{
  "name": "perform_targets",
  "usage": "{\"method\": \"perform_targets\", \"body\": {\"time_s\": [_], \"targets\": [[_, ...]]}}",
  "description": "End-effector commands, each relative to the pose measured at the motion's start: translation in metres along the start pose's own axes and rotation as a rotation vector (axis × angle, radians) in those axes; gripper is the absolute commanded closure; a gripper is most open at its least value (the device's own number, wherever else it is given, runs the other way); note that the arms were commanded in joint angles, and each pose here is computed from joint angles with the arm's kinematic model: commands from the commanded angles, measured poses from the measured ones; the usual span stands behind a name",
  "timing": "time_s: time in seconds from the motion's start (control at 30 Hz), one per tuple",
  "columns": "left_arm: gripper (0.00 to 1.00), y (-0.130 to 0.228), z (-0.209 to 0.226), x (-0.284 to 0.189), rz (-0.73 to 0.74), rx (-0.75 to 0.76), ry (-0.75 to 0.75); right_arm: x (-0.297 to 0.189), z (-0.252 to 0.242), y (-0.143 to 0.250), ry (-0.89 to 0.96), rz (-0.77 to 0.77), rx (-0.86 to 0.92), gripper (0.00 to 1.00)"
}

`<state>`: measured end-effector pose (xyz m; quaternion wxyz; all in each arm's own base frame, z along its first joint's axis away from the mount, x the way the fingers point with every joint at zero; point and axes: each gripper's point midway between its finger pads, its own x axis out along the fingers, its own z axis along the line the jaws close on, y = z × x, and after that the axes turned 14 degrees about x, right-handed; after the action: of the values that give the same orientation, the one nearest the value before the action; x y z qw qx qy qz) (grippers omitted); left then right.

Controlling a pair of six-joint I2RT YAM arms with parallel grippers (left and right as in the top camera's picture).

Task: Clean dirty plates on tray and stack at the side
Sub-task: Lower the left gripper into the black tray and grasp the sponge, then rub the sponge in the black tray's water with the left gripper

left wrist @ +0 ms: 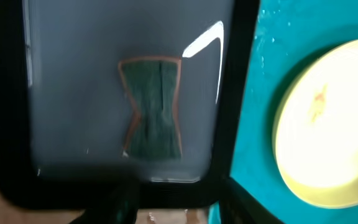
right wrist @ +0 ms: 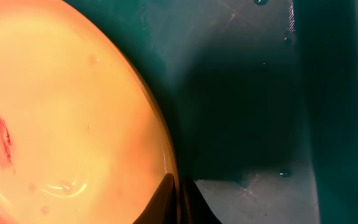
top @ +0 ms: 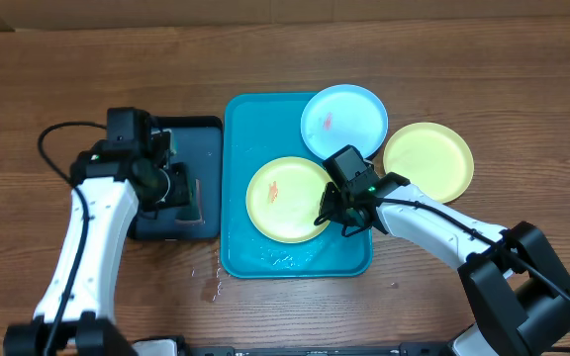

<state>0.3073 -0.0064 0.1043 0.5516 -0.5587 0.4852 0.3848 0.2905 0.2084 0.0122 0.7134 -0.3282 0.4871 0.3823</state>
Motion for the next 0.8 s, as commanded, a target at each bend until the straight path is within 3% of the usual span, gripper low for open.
{"method": "perform_targets", "body": {"time_s": [0.0, 0.23, 0.77], "targets": [[0.59, 0.003, 0.001, 0.019, 0.051, 0.032, 0.002, -0.001, 0.001, -0.009, 0.006, -0.031, -0.001, 0.96], [0.6, 0.01, 0.015, 0.04, 0.123, 0.028, -0.055, -0.001, 0.001, -0.009, 0.006, -0.031, -0.001, 0.96], [0.64, 0.012, 0.014, 0.066, 0.172, 0.014, -0.03, -0.001, 0.002, -0.009, 0.002, -0.033, -0.001, 0.96]]}}
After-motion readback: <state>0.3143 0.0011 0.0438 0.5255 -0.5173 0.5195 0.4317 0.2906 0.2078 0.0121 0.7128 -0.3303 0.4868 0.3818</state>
